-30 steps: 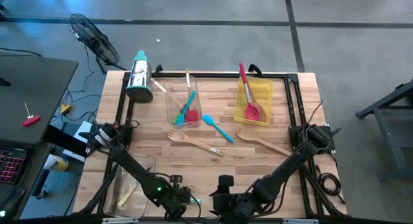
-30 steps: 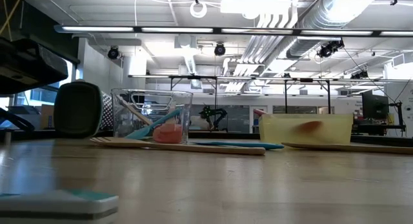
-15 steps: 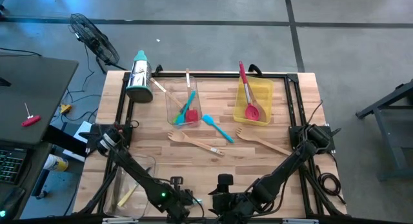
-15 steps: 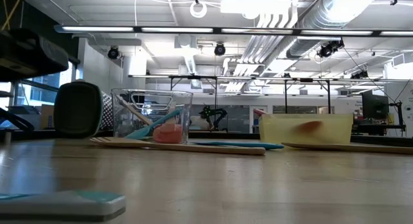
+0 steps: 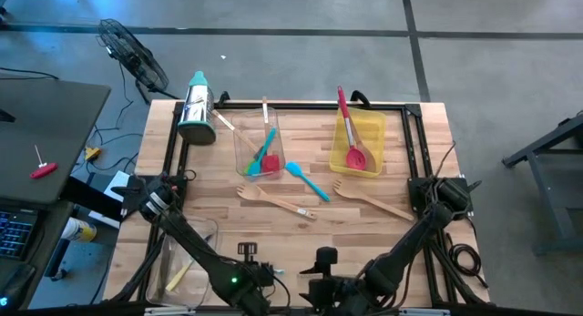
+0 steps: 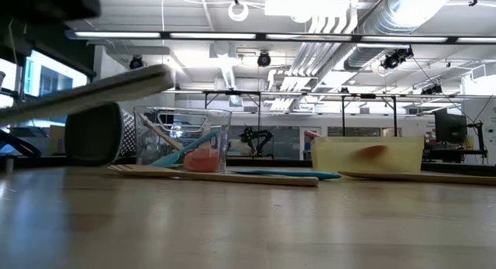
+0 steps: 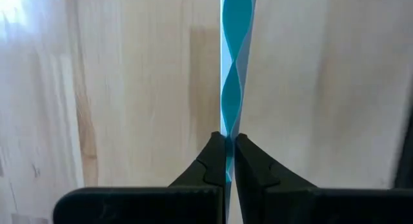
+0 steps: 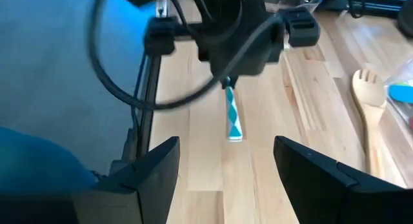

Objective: Pick & Place Kitchen Items
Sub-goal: Put the white blue table knife into the bottom transparent bin

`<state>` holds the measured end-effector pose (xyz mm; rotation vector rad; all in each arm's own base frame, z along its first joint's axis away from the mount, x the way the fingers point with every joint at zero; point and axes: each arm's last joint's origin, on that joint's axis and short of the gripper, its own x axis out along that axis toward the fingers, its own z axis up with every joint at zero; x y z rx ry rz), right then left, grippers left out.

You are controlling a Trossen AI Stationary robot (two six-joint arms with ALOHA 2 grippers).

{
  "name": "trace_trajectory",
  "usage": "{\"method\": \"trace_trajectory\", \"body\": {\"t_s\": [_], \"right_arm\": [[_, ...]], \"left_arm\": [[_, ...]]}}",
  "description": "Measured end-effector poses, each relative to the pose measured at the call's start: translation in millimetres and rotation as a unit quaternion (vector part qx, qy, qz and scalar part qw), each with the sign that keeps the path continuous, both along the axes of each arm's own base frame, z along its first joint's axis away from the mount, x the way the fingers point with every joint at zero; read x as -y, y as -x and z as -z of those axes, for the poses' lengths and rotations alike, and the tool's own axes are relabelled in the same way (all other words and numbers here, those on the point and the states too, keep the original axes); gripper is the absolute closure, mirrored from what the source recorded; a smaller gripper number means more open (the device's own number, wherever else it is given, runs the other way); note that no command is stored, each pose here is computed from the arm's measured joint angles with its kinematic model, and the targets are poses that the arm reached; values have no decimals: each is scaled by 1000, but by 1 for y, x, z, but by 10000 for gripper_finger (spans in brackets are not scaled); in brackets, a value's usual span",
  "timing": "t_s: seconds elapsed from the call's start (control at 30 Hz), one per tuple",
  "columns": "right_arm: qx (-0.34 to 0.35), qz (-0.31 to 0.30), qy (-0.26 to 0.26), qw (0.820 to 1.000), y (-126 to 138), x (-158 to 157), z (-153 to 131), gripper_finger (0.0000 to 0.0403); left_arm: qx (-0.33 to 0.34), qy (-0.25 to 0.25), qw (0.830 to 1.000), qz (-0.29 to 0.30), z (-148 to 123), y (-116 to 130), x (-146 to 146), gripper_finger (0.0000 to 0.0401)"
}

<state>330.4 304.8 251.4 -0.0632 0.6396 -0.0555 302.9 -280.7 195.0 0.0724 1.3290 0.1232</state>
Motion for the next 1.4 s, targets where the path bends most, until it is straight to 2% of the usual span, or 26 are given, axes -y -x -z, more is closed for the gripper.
{"method": "trace_trajectory", "body": {"t_s": [0.27,0.47,0.67,0.83,1.1,1.4], "right_arm": [[7,10,17,1000,5,-3,0,160],[3,12,17,1000,6,-2,1,160],[-6,16,16,1000,9,-3,2,160],[-6,16,13,1000,12,-5,2,160],[-7,7,11,1000,18,-11,2,160],[-5,9,9,1000,17,-11,2,160]], "left_arm": [[68,-34,997,-7,-61,-7,2,398],[125,-75,987,-71,-120,6,-6,398],[194,-26,972,-128,-157,23,-5,398],[207,-1,966,-156,-164,32,-2,398],[145,79,966,-199,-161,51,15,398],[99,141,950,-260,-160,79,37,398]]}}
